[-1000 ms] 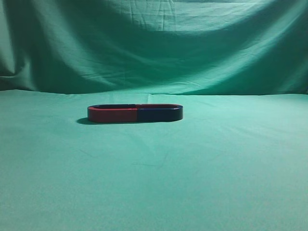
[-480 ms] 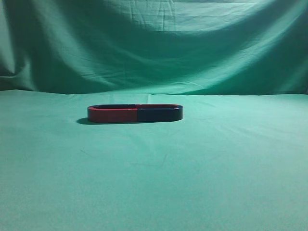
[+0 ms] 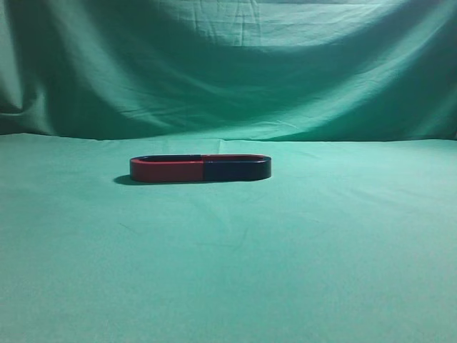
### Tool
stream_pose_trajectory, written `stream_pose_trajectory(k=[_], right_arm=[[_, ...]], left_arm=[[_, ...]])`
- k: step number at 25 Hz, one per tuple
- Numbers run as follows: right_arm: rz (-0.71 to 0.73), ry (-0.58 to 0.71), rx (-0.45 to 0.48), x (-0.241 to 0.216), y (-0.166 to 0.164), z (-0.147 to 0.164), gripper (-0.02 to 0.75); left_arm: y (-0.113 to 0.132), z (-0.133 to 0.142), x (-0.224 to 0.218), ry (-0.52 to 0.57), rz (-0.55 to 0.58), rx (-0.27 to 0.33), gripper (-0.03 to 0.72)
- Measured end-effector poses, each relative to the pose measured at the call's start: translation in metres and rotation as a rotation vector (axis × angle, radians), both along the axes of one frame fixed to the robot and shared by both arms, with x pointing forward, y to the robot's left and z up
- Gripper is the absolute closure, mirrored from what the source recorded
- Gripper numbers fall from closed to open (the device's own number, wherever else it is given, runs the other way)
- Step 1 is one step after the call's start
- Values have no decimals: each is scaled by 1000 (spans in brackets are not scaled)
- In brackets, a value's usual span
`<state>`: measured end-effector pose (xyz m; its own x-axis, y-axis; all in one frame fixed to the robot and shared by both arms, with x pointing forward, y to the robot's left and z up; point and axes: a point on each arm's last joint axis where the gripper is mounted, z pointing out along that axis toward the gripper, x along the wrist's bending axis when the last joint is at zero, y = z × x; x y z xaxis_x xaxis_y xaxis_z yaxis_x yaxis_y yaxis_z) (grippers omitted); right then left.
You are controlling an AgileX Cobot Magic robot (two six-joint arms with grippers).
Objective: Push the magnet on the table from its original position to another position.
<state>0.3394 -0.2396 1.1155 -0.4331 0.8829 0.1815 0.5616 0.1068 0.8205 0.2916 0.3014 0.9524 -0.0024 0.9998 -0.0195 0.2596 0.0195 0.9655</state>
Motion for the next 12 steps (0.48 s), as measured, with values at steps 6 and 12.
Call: stream_pose_trajectory(k=[6, 12], right_arm=[[-37, -170, 27, -14, -12, -33, 738], [-95, -294, -26, -30, -29, -71, 738]], left_arm=[[0, 0, 0, 0, 0, 0, 316], [0, 0, 0, 0, 0, 0, 316]])
